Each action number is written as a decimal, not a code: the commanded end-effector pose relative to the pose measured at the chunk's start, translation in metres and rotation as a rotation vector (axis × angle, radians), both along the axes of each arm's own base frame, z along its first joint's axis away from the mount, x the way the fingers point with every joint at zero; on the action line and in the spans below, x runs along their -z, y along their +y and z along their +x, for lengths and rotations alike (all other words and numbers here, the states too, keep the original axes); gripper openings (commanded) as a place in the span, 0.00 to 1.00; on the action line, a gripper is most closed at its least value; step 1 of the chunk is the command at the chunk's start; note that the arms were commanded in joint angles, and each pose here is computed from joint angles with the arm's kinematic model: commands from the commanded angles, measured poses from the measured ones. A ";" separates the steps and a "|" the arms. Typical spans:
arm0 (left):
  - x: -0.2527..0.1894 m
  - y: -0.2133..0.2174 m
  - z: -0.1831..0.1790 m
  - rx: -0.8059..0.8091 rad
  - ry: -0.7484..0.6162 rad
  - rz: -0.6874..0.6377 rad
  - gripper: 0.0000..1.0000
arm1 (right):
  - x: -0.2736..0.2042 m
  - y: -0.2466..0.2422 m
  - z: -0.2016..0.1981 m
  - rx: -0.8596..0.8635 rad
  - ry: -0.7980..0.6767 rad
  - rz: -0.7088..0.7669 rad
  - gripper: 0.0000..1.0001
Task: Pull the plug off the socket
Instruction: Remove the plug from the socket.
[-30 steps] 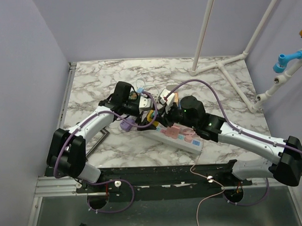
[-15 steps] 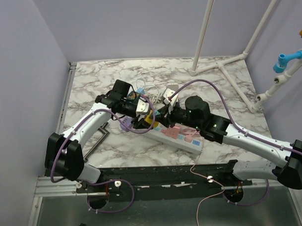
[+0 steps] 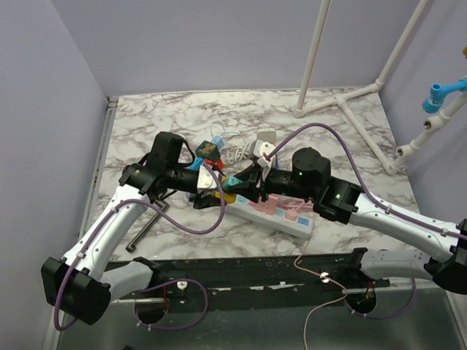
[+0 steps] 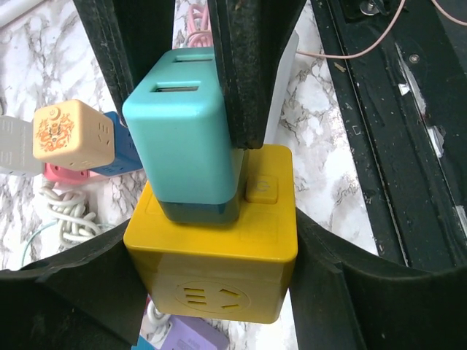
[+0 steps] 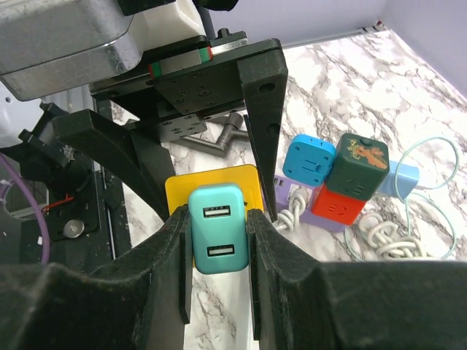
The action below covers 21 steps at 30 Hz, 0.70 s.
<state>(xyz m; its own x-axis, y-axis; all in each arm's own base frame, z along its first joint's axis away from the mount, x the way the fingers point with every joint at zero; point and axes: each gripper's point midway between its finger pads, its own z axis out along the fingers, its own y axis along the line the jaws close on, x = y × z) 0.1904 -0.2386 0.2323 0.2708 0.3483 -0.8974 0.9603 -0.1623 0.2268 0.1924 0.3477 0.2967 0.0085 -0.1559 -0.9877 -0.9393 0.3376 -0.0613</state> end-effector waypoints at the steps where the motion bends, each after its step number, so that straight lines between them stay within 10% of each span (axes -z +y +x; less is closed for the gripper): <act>1: -0.005 0.008 0.000 -0.091 0.021 0.039 0.00 | -0.034 -0.011 0.016 0.078 -0.101 0.033 0.01; 21: 0.027 0.054 0.005 -0.240 0.130 0.248 0.00 | -0.090 -0.078 0.030 0.350 -0.224 0.066 0.01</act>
<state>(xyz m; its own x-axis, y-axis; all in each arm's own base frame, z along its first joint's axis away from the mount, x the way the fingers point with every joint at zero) 0.1927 -0.2017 0.2078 0.0334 0.5446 -0.8380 0.9992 0.0004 0.0401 0.1969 0.2906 0.3804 0.2053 -0.0821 -0.9753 -0.8393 0.4977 -0.2185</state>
